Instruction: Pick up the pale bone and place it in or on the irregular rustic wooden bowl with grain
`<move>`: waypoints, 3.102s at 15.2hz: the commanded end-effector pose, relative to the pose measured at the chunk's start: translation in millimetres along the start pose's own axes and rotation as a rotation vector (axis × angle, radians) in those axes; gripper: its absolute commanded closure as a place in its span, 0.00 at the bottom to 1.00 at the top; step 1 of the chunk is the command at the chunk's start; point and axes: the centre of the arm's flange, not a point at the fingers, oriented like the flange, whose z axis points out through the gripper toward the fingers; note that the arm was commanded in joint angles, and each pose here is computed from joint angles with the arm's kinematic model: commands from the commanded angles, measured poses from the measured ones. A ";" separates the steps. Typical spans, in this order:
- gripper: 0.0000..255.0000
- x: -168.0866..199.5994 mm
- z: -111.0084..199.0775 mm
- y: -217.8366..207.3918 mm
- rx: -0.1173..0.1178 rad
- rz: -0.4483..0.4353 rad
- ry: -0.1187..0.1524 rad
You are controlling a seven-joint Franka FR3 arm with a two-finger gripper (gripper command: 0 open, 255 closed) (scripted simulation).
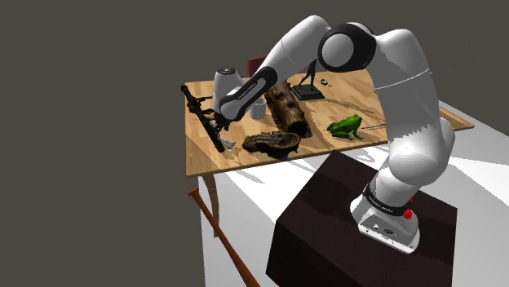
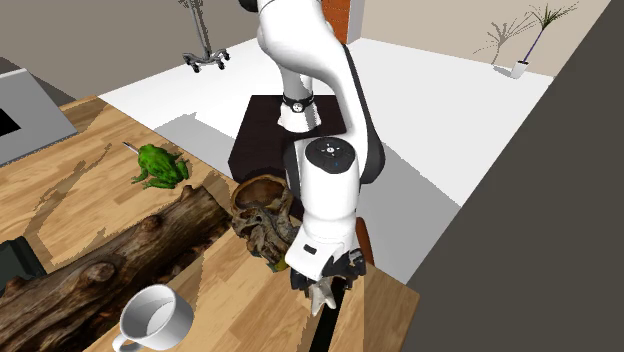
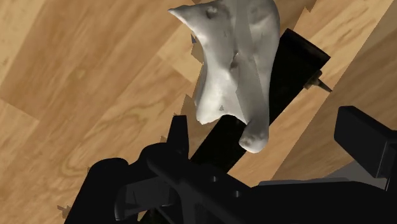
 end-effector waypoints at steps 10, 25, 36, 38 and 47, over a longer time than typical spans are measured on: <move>0.00 -0.8 18.2 -0.4 0.001 -0.003 0.001; 1.00 4.0 -7.8 -0.2 0.001 -0.003 0.001; 1.00 14.6 -64.9 0.3 0.001 -0.003 0.001; 1.00 16.5 -75.2 0.4 0.001 -0.003 0.001; 1.00 25.2 -122.0 0.8 0.001 -0.003 0.001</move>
